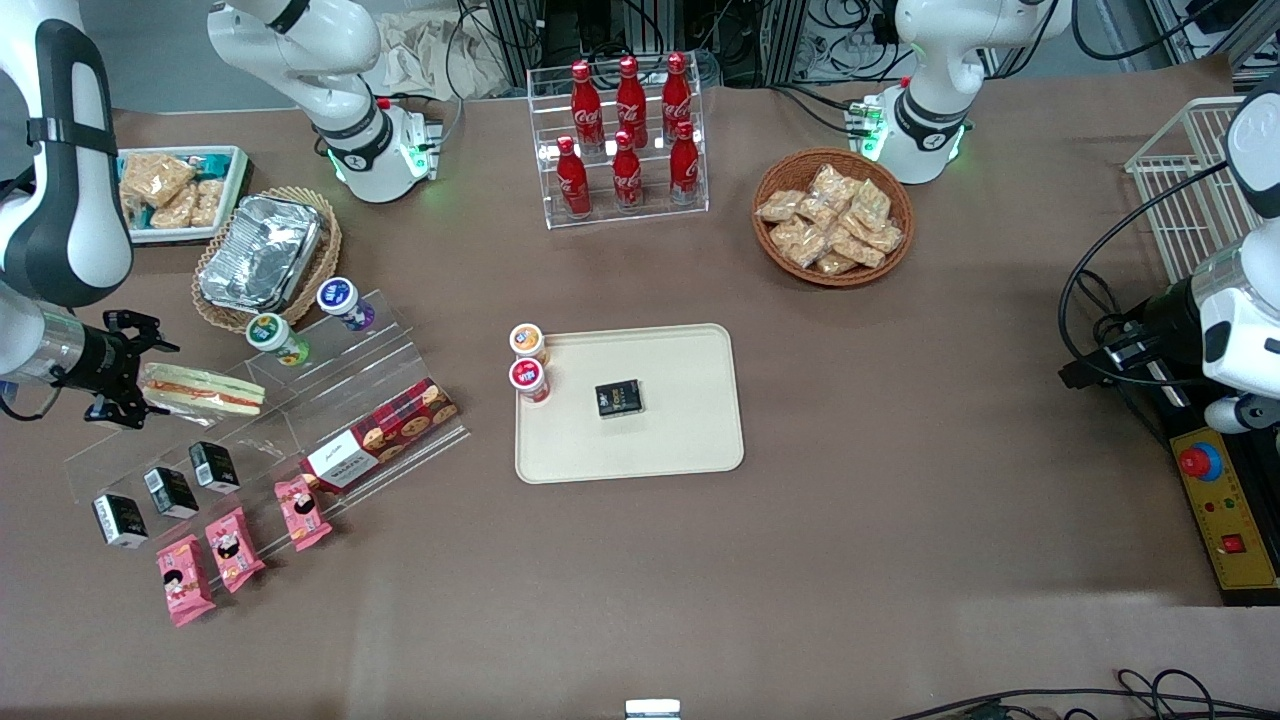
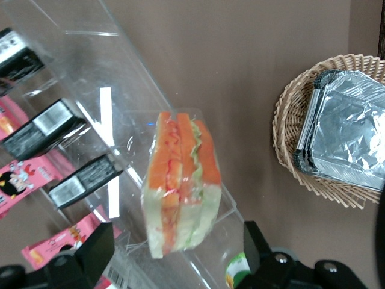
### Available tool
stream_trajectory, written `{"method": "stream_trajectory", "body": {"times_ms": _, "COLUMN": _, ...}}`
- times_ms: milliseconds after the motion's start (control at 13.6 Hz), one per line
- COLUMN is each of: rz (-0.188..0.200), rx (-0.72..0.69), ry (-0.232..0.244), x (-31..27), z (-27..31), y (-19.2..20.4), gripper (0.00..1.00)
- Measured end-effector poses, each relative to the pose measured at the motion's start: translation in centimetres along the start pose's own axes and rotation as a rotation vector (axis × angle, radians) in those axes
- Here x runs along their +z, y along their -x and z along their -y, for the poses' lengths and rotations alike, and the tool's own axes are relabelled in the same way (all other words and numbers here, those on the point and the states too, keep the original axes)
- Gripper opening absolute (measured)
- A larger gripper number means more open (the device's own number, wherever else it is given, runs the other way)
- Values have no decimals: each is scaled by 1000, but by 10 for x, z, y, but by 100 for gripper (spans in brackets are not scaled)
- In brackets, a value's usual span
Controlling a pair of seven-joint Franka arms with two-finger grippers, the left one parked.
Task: Place sandwich on tray
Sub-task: 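Lower the open right gripper around the wrapped sandwich, then close the right gripper on the sandwich and lift it from the rack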
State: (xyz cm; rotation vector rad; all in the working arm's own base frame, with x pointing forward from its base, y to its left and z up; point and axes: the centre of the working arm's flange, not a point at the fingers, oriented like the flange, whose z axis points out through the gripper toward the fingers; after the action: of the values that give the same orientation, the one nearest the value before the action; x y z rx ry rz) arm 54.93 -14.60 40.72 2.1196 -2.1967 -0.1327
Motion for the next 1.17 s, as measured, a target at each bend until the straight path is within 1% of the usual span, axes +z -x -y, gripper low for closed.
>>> {"method": "stream_trajectory", "body": {"times_ms": 293, "rz": 2, "rx": 30, "ry": -9, "x": 8, "z": -4, "y": -16, "gripper": 93}}
{"method": "stream_trajectory", "body": {"times_ms": 367, "rz": 9, "rx": 39, "ry": -13, "x": 9, "z": -5, "y": -19, "gripper": 86}}
{"method": "stream_trajectory", "body": {"times_ms": 440, "rz": 19, "rx": 47, "ry": -19, "x": 9, "z": -5, "y": -20, "gripper": 72}}
{"method": "stream_trajectory", "body": {"times_ms": 513, "rz": 32, "rx": 55, "ry": -28, "x": 9, "z": -4, "y": -19, "gripper": 60}}
{"method": "stream_trajectory", "body": {"times_ms": 660, "rz": 50, "rx": 68, "ry": -42, "x": 10, "z": -4, "y": -19, "gripper": 58}}
{"method": "stream_trajectory", "body": {"times_ms": 733, "rz": 63, "rx": 79, "ry": -51, "x": 10, "z": -3, "y": -20, "gripper": 49}}
{"method": "stream_trajectory", "body": {"times_ms": 807, "rz": 78, "rx": 91, "ry": -61, "x": 9, "z": -3, "y": -21, "gripper": 38}}
{"method": "stream_trajectory", "body": {"times_ms": 880, "rz": 89, "rx": 98, "ry": -69, "x": 8, "z": -3, "y": -22, "gripper": 33}}
{"method": "stream_trajectory", "body": {"times_ms": 953, "rz": 92, "rx": 100, "ry": -75, "x": 6, "z": -3, "y": -22, "gripper": 33}}
{"method": "stream_trajectory", "body": {"times_ms": 1100, "rz": 91, "rx": 99, "ry": -90, "x": -1, "z": -4, "y": -22, "gripper": 20}}
{"method": "stream_trajectory", "body": {"times_ms": 1173, "rz": 89, "rx": 98, "ry": -101, "x": -7, "z": -4, "y": -22, "gripper": 17}}
